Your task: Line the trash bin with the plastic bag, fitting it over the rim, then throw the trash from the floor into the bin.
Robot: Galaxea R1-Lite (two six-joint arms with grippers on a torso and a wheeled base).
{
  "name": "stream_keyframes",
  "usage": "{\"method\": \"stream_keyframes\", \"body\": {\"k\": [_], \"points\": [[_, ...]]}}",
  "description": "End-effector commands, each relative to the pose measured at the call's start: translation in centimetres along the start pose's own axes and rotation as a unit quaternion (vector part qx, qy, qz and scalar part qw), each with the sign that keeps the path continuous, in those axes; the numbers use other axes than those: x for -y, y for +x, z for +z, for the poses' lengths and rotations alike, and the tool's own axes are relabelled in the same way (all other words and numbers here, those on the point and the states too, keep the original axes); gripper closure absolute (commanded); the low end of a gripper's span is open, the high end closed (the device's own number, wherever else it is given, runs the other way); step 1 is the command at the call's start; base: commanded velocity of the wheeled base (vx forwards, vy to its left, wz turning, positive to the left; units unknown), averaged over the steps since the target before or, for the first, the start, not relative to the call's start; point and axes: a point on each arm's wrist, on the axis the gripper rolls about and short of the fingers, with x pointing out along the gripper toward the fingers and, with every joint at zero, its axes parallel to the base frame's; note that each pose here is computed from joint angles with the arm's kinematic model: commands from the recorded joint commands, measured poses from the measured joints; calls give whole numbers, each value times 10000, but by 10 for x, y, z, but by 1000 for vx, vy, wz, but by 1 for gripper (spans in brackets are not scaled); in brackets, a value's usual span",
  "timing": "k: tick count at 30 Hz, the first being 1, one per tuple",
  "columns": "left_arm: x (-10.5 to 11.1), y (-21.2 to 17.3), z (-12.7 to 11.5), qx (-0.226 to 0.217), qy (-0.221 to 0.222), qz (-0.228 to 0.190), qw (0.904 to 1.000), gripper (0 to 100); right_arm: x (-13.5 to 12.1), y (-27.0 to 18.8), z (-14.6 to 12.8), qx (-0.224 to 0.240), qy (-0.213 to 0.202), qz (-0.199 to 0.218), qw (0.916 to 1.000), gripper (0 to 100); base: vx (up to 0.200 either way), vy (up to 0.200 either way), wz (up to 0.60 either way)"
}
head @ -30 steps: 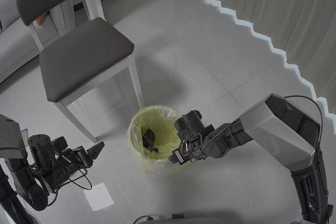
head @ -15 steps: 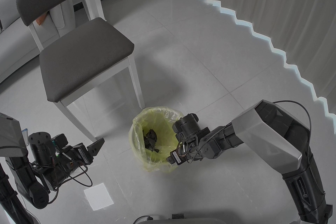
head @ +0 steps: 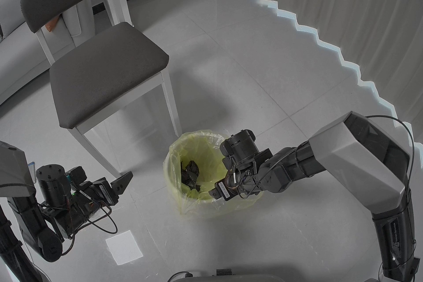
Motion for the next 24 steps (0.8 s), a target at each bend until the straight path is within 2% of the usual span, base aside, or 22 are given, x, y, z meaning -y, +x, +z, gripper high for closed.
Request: {"method": "stream_keyframes", "body": {"k": [1,5,11,18,24], "points": [[4,8,4,144,65,-130,9998,0,-3,-24,5,115,-42,31,9999,0,0,0,0],[8,22,5,208,142,-228,9994,0,-3,-41,10,238,-46,32,9997,0,0,0,0],[17,69,-8,120,821,-436,9956,0,-3,-84,18,509,-48,44,9987,0,0,0,0],[24,116,-10,187,1133,-575,9917,0,-1,-116,23,770,-6,-80,9970,0,0,0,0],[31,149,-11,111,1174,-635,9910,0,5,-139,29,1003,89,-111,9949,0,0,0,0]]}}
